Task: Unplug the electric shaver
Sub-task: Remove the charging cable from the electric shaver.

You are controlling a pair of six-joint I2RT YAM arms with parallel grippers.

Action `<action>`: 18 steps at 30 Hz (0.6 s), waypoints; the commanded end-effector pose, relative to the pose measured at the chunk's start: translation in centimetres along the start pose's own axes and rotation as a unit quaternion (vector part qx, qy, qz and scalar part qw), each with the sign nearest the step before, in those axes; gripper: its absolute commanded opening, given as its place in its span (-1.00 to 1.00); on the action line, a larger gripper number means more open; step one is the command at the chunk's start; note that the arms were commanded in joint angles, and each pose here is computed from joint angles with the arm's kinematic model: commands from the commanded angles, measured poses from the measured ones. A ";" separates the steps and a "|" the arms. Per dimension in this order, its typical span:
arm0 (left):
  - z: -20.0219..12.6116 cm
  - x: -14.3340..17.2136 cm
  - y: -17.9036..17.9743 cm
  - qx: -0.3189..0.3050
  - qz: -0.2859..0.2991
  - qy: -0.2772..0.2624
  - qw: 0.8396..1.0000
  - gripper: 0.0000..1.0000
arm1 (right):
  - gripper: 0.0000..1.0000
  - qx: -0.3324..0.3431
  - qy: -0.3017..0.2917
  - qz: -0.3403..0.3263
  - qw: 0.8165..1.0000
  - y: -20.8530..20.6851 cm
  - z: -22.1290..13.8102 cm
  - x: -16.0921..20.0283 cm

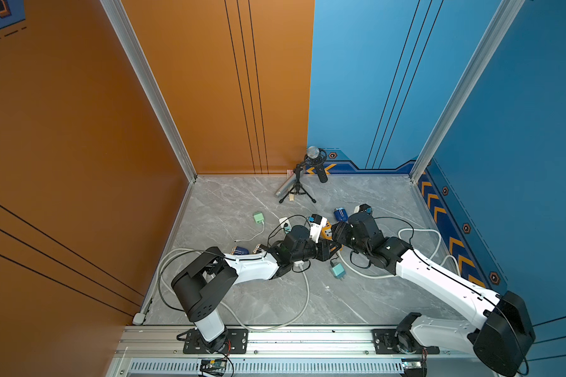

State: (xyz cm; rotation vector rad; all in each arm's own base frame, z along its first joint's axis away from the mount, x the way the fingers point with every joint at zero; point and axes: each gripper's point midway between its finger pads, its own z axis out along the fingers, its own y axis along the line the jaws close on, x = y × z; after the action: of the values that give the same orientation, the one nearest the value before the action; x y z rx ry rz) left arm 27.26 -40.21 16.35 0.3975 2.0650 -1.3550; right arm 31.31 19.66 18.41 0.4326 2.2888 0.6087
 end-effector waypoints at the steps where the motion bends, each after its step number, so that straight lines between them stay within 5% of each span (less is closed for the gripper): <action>1: 0.6 -0.2 -0.6 0.012 0.003 0.000 1.000 -0.43 | 0.02 -0.020 -0.020 0.019 0.999 0.8 -0.7 -0.9; 18: 0.5 1.5 -0.4 0.016 -0.001 0.024 1.000 -0.81 | 0.02 0.020 -0.061 0.037 0.997 -1.5 -0.4 -4.1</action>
State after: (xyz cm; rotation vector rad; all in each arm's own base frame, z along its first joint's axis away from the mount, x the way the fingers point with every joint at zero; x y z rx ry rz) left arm 27.04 -40.72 16.98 0.4143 2.0372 -1.3872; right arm 31.95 18.93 18.58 0.4826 2.2716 0.6175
